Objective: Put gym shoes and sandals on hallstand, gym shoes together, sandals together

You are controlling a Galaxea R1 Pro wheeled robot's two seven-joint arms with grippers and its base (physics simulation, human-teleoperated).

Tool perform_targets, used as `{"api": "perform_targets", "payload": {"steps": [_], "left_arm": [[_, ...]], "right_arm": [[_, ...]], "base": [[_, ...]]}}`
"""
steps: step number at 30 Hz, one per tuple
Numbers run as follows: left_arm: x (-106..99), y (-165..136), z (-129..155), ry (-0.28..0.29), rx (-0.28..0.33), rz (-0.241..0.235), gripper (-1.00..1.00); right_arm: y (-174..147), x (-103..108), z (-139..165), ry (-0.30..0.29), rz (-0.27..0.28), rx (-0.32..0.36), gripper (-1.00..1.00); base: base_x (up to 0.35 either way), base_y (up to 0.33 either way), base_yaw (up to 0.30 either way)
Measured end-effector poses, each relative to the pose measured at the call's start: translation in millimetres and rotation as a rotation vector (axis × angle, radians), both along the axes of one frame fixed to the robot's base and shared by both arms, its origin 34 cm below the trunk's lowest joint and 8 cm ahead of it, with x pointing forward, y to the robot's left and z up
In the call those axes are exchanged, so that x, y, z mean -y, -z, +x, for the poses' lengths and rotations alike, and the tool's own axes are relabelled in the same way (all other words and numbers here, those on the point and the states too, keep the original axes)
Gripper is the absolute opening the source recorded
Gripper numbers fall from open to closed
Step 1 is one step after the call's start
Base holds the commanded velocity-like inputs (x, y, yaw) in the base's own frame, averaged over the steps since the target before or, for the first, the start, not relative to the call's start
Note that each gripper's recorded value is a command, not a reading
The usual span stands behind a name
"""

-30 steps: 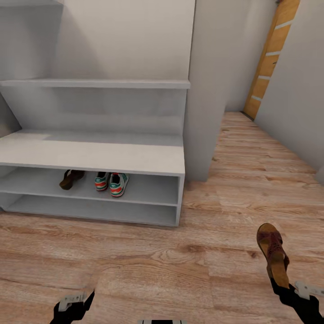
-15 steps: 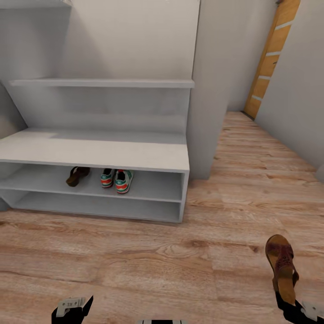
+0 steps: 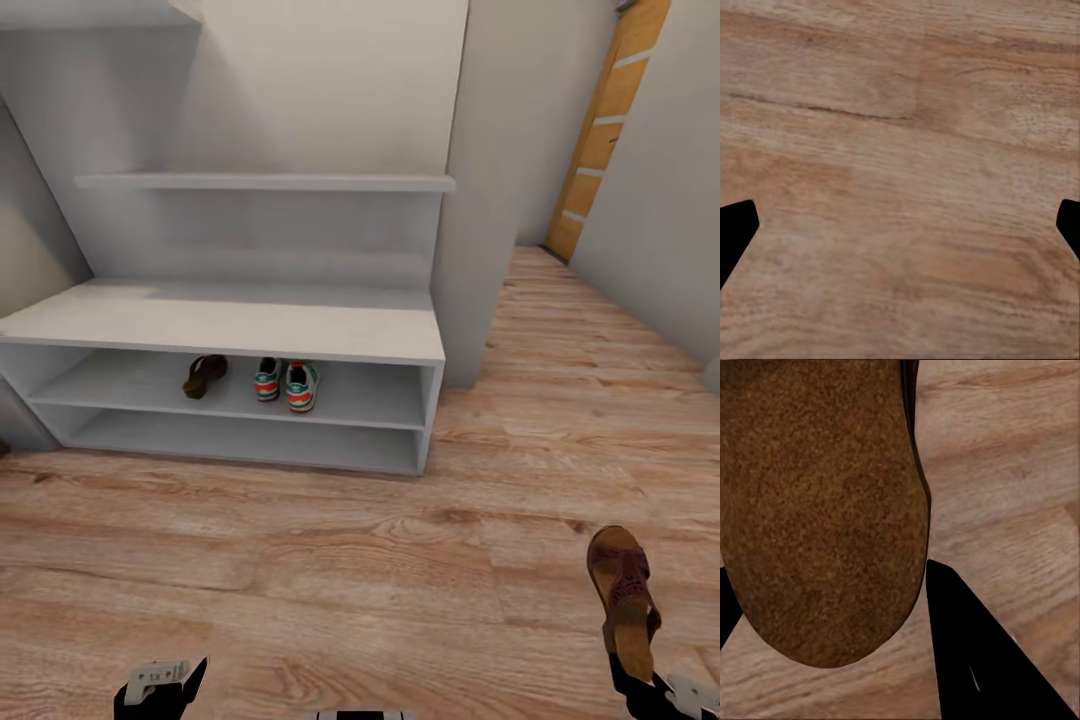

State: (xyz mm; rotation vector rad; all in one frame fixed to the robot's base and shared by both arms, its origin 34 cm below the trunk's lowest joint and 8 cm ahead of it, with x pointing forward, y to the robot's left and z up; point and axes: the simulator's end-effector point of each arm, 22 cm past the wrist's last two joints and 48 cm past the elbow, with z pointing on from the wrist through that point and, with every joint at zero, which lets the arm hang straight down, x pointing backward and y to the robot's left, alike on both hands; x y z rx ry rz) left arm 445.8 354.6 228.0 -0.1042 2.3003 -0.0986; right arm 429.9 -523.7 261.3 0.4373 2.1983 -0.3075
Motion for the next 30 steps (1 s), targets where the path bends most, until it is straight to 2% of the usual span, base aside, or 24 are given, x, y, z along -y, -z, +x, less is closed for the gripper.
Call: {"api": "perform_targets", "payload": {"steps": [17,30], "left_arm": [[0.4,-0.1,0.2,-0.003,0.001,0.000,1.00],[2.1,-0.9,1.2,-0.002,0.004,-0.006,1.00]], "right_arm": [[7.1,-4.1,-6.5,0.004,0.016,-0.016,-1.00],[7.0,-4.0,-6.6,0.004,0.016,-0.016,-1.00]], "base": [[-0.145,0.274,0.000],[0.015,0.307,0.000]]}}
